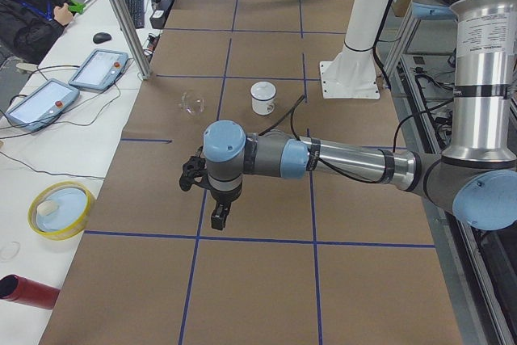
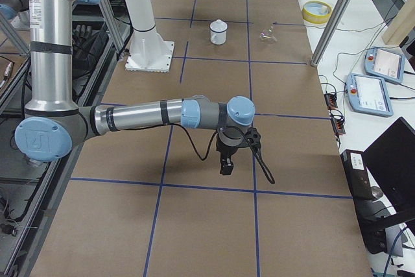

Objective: Place funnel on cup

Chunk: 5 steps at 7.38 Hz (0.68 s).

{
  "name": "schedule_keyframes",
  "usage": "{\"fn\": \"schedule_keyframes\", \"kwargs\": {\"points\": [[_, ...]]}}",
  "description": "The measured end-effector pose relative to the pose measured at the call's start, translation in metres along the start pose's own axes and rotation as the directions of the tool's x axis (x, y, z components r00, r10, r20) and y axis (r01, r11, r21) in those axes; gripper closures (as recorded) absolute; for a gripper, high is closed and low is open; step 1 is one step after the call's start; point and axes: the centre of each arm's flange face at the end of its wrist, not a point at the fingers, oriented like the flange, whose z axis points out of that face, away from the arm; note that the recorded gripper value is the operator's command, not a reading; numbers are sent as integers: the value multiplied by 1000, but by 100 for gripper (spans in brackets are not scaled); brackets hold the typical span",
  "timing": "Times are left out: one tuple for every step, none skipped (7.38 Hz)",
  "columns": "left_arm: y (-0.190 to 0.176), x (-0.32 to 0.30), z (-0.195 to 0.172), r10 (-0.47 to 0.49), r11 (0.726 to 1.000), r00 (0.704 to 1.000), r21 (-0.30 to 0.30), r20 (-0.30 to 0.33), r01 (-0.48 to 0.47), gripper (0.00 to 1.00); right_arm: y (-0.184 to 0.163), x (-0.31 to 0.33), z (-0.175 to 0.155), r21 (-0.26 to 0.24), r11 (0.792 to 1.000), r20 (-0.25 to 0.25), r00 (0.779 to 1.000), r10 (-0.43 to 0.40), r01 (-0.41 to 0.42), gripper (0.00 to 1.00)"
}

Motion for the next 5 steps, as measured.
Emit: {"fn": "schedule_keyframes", "kwargs": {"points": [[0, 1, 0, 2, 1000, 1000, 1, 0, -2, 0, 0, 0, 0, 0, 1000, 0, 1000, 0, 0, 0], [-1, 2, -1, 7, 1000, 1000, 6, 1, -7, 0, 0, 0, 0, 0, 1000, 0, 1000, 0, 0, 0], [-3, 3, -2, 13, 1000, 1000, 10, 3, -13, 0, 0, 0, 0, -1, 1000, 0, 1000, 1, -1, 0], [-13, 9, -8, 35, 999, 999, 29, 8, -35, 0, 0, 0, 0, -1, 1000, 0, 1000, 1, -1, 0], [-36, 20, -20, 83, 994, 996, 71, 19, -84, 0, 0, 0, 0, -1, 1000, 0, 1000, 1, -1, 0]]}}
